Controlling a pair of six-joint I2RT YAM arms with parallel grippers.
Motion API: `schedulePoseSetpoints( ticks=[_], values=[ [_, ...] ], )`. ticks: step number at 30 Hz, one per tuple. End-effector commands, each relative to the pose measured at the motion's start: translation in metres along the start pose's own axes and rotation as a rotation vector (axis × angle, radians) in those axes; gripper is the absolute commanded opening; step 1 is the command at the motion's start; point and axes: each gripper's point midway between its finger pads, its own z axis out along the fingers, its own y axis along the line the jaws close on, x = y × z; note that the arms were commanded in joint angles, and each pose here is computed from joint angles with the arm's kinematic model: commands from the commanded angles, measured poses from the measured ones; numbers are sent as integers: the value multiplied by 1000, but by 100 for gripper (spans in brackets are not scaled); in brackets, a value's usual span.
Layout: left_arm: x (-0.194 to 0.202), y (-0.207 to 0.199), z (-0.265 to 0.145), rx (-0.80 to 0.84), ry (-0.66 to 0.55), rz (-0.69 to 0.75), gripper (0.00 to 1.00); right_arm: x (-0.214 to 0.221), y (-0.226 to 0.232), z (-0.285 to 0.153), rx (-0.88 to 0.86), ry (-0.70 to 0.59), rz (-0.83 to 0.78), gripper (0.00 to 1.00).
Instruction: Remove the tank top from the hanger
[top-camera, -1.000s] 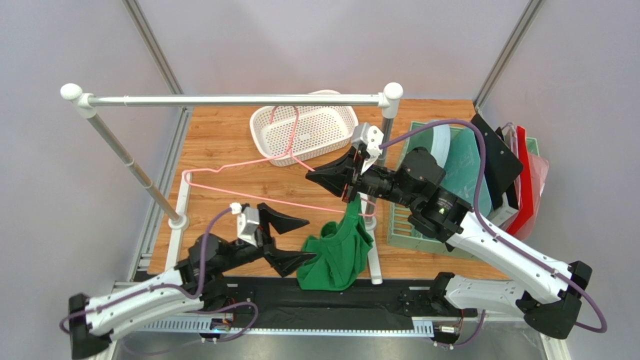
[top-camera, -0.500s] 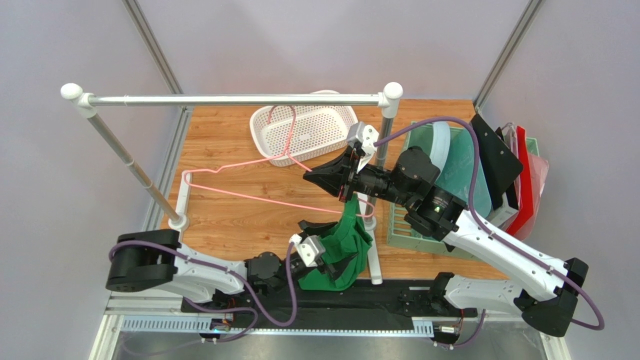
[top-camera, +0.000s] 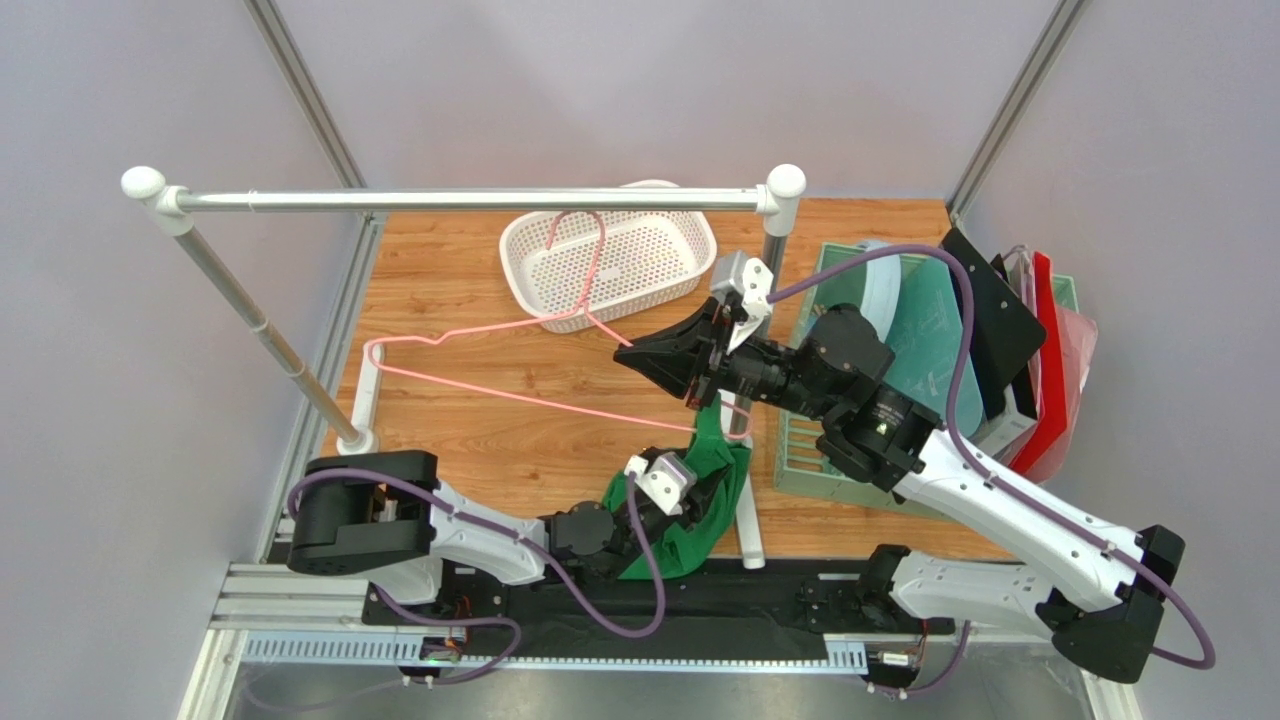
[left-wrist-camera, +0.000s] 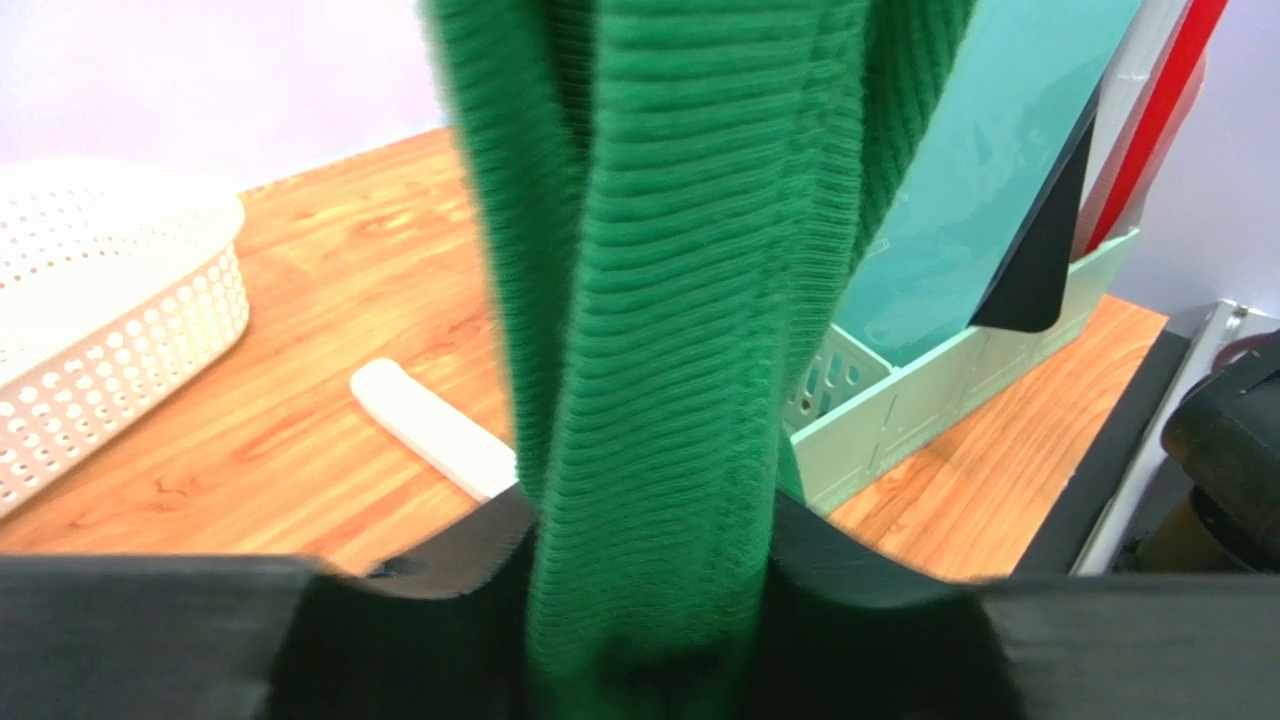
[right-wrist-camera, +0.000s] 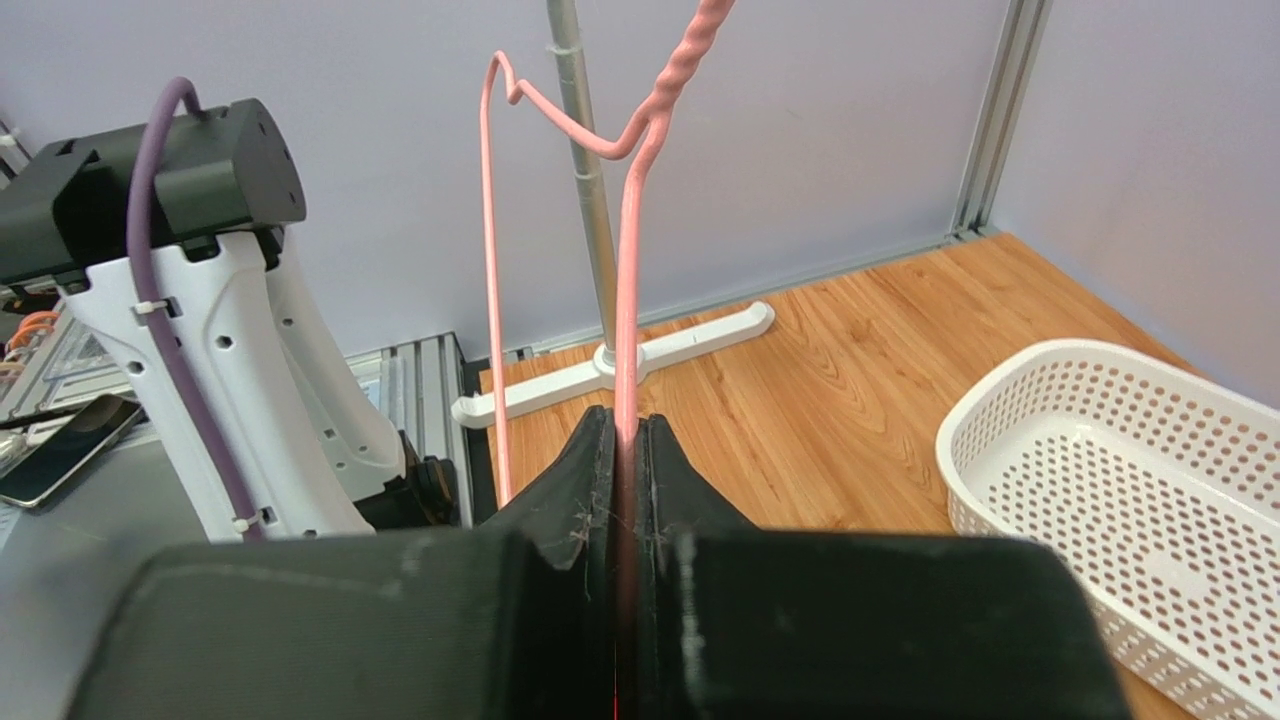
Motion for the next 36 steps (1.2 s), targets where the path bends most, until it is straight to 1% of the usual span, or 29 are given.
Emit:
schedulePoseSetpoints(
  ticks=[1, 2, 4, 6, 7, 9, 11, 14, 17, 18, 20, 21, 23, 25, 26, 28, 29, 31, 36],
  values=[
    [-49, 1, -1, -2, -166, -197, 34, -49, 15, -12, -53, -195, -70, 0],
    [-48, 2, -3, -1, -161, -204, 31, -50, 15, -13, -55, -206, -82, 0],
    [-48, 0, -4, 11, -145, -221, 17, -53, 18, -12, -71, -221, -94, 0],
    [-47, -2, -5, 18, -133, -238, 13, -54, 22, -11, -103, -229, -114, 0],
    [-46, -2, -6, 19, -120, -235, 5, -59, 25, -11, -118, -254, -128, 0],
    [-44, 0, -6, 14, -100, -241, 4, -60, 31, -7, -160, -269, -153, 0],
    [-41, 1, -9, 15, -70, -224, 0, -70, 38, -6, -186, -306, -196, 0],
    [-38, 6, -15, 9, -34, -208, 0, -76, 43, 0, -197, -334, -274, 0],
    [-35, 18, -22, -20, -8, -215, 0, -98, 41, 3, -178, -411, -304, 0],
    [-33, 18, -23, -12, 0, -218, 0, -116, 43, 1, -168, -478, -317, 0],
    [-31, 23, -26, -17, 22, -232, 0, -125, 42, 3, -162, -531, -317, 0],
    [-29, 24, -26, -17, 31, -236, 0, -141, 43, -1, -155, -600, -326, 0],
    [-24, 30, -28, -30, 59, -239, 0, -146, 40, 7, -154, -636, -292, 0],
    [-18, 34, -30, -42, 79, -237, 0, -171, 41, 3, -146, -728, -264, 0],
    [-16, 37, -30, -48, 87, -241, 0, -169, 36, 12, -137, -733, -246, 0],
    [-8, 44, -31, -72, 113, -261, 0, -189, 37, 10, -141, -805, -232, 0],
    [-5, 46, -31, -84, 123, -268, 0, -188, 32, 16, -126, -817, -217, 0],
    [2, 53, -32, -107, 147, -271, 0, -209, 38, 7, -141, -910, -241, 0],
    [9, 58, -35, -131, 171, -311, 0, -231, 43, 4, -153, -972, -244, 0]
  ],
)
